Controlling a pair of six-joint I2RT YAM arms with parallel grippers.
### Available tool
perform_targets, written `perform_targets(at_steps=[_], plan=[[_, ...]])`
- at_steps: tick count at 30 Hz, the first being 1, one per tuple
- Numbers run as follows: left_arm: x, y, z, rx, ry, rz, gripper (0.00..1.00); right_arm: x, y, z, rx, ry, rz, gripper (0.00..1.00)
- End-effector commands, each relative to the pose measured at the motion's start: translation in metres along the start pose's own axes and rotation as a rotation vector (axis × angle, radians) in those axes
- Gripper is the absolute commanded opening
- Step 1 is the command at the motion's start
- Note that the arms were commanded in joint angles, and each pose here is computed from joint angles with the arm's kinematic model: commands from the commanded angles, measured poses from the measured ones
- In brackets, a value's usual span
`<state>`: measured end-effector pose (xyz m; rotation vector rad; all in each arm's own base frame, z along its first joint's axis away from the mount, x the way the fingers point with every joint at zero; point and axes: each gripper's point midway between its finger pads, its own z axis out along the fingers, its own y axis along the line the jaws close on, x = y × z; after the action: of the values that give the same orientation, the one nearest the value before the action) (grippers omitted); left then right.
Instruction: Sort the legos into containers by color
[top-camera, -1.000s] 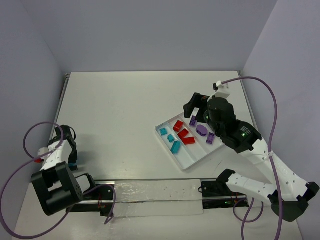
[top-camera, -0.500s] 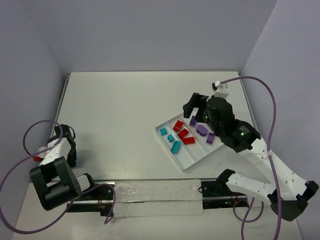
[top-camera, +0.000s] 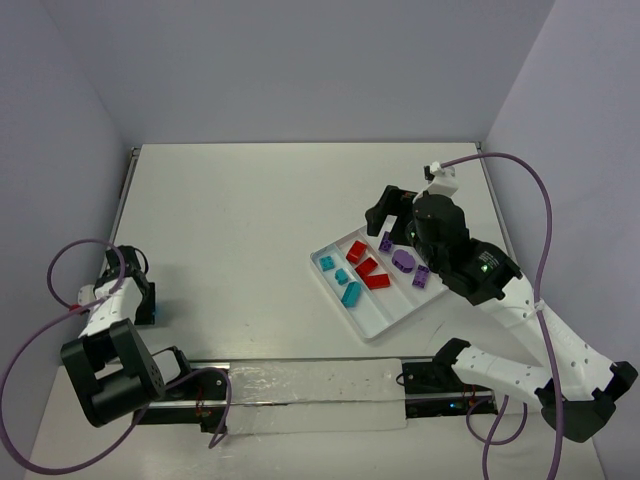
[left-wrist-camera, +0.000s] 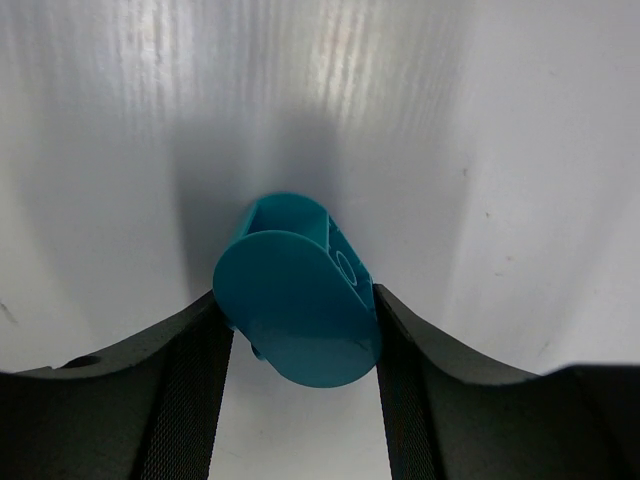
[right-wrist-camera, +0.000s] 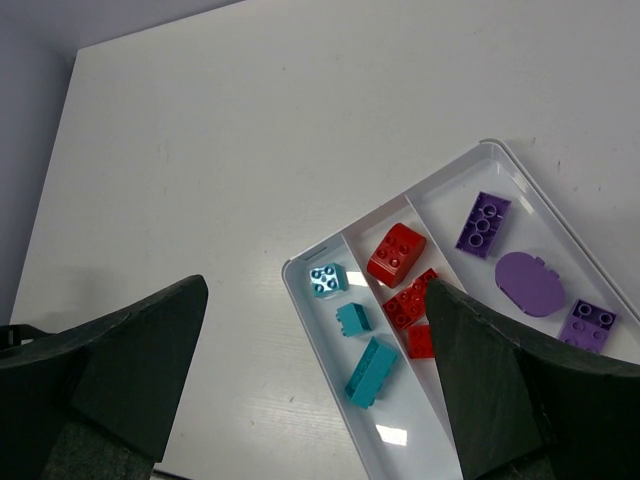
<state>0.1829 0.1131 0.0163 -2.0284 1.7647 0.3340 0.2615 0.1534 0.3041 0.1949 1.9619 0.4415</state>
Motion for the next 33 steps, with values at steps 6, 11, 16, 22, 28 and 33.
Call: perform_targets(at_steps=[6, 11, 16, 22, 28, 33], plan=[[0.014, -0.036, -0.014, 0.130, 0.065, 0.063, 0.00, -0.013, 0.009, -0.002, -0.023, -0.051, 0.030, 0.97], [0.030, -0.063, -0.031, 0.261, 0.085, 0.155, 0.00, -0.011, 0.006, -0.002, -0.016, -0.053, 0.033, 0.97], [0.062, -0.095, -0.061, 0.420, 0.111, 0.300, 0.00, -0.012, 0.004, -0.005, -0.015, -0.065, 0.044, 0.97], [0.110, -0.122, -0.091, 0.539, 0.172, 0.534, 0.00, -0.026, -0.001, -0.014, -0.004, -0.114, 0.043, 0.97], [0.162, -0.132, -0.138, 0.704, 0.233, 0.793, 0.00, -0.026, -0.006, -0.013, 0.021, -0.125, 0.048, 0.97], [0.199, -0.126, -0.188, 0.820, 0.237, 1.084, 0.00, -0.028, -0.020, -0.015, 0.082, -0.145, 0.027, 0.97]])
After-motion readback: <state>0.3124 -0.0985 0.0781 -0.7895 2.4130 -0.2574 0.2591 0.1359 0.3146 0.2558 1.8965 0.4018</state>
